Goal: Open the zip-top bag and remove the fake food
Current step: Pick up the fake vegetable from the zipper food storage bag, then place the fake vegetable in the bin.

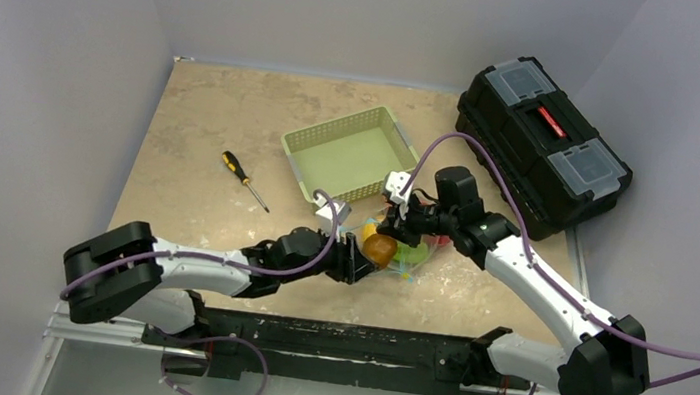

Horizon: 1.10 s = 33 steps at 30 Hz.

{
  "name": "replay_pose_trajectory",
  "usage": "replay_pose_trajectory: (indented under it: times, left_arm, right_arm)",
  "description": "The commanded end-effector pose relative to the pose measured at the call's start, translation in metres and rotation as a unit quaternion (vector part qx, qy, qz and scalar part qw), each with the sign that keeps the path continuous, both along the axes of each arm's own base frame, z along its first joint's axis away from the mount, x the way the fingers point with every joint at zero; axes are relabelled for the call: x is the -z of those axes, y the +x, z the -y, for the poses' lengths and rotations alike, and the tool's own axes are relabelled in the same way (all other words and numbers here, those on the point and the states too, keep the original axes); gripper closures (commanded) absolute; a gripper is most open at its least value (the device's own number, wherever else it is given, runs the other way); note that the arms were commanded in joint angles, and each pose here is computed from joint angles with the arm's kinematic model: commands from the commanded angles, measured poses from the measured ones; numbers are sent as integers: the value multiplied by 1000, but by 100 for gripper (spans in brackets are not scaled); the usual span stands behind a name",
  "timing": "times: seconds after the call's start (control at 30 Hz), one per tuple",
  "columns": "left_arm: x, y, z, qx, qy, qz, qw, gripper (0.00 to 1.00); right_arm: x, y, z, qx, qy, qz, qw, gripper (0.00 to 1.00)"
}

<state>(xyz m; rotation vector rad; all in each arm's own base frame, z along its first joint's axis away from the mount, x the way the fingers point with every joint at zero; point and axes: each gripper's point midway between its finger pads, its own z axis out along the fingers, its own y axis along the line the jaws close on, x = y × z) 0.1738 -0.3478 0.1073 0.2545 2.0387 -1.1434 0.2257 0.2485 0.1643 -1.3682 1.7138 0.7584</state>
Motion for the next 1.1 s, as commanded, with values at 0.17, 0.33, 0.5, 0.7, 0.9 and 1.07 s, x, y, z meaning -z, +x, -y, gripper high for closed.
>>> replay_pose_trajectory:
  times: [0.17, 0.33, 0.5, 0.7, 0.9, 1.07]
  left_arm:
    - [5, -14, -26, 35, 116, 4, 993, 100]
    - [-6, -23, -42, 54, 145, 15, 988, 100]
    - [-19, -34, -64, 71, 167, 31, 983, 100]
    - [-36, -37, -88, 64, 176, 47, 981, 100]
    - [-55, -31, -114, 36, 180, 62, 981, 100]
    - [-76, -19, -137, -2, 178, 83, 980, 100]
  right_arm:
    - [-11, 6, -1, -3, 14, 27, 1000, 100]
    - [-11, 8, 1, -1, 14, 27, 1000, 100]
    - [-12, 9, 3, 2, 15, 27, 1000, 100]
    - [-11, 10, 4, 4, 14, 27, 1000, 100]
    - [-10, 12, 7, 9, 12, 25, 1000, 100]
    - [-11, 12, 7, 9, 13, 27, 1000, 100]
